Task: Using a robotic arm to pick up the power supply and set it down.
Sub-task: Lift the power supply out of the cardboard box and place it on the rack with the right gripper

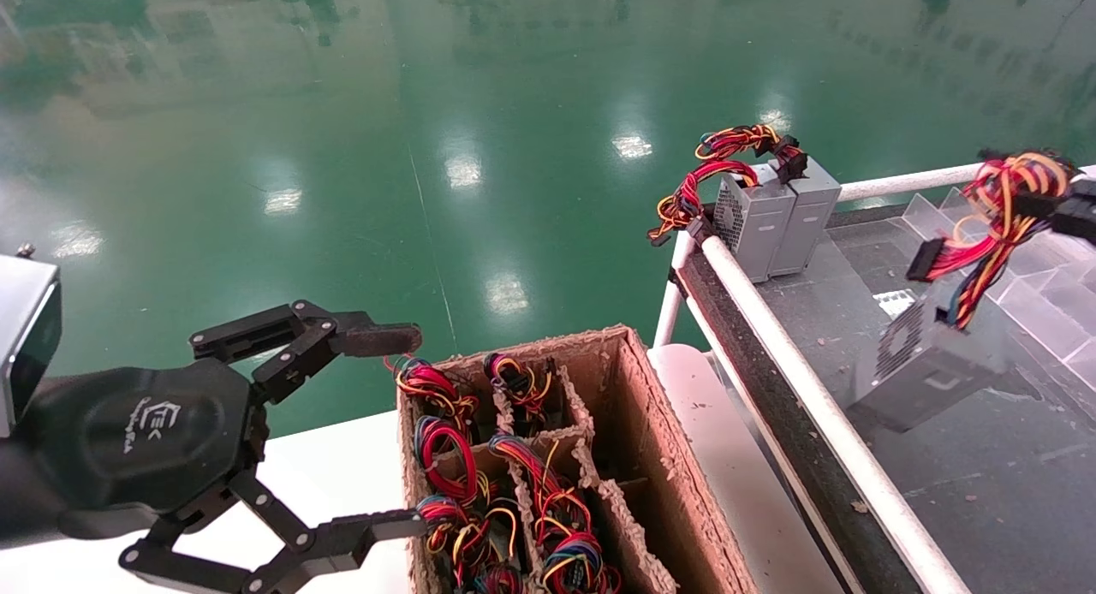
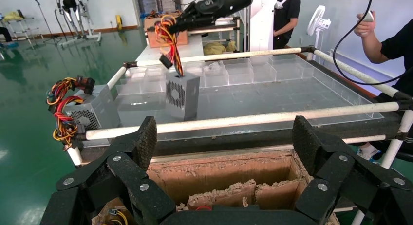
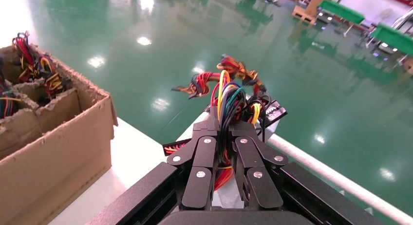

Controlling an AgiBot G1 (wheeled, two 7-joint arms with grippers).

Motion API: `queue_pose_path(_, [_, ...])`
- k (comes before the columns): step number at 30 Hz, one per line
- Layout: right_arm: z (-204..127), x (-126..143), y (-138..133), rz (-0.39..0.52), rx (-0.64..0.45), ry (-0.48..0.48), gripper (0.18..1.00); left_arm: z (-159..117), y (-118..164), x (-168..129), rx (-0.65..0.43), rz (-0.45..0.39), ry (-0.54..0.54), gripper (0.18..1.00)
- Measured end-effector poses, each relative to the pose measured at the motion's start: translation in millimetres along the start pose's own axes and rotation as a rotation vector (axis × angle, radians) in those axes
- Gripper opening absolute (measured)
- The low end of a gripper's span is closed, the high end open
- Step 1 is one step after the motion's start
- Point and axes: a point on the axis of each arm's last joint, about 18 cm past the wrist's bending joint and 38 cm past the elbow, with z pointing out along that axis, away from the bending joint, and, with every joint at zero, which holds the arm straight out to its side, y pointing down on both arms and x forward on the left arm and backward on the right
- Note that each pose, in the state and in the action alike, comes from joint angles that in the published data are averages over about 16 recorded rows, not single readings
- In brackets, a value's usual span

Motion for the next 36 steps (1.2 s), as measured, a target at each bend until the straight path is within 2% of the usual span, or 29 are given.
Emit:
queue_pose_path(8, [34.8, -2.5, 3.2, -0.011, 0.002, -0.024, 0.214, 0.0, 0.0, 0.0, 0.0, 0.0, 0.0, 1.001])
queue_pose_path(18, [92.4, 0.8, -6.7, -0.028, 0.02, -0.02, 0.214, 0.0, 0.0, 0.0, 0.0, 0.0, 0.0, 1.001])
queue_pose_path(29, [146.0, 8.4, -19.5, -0.025, 0.025, 0.031, 0.214, 0.0, 0.0, 0.0, 0.0, 0.0, 0.0, 1.001])
queue_pose_path(36, [171.1, 15.9, -18.6, -0.017, 0.0, 0.095, 0.214, 0.0, 0.0, 0.0, 0.0, 0.0, 0.0, 1.001])
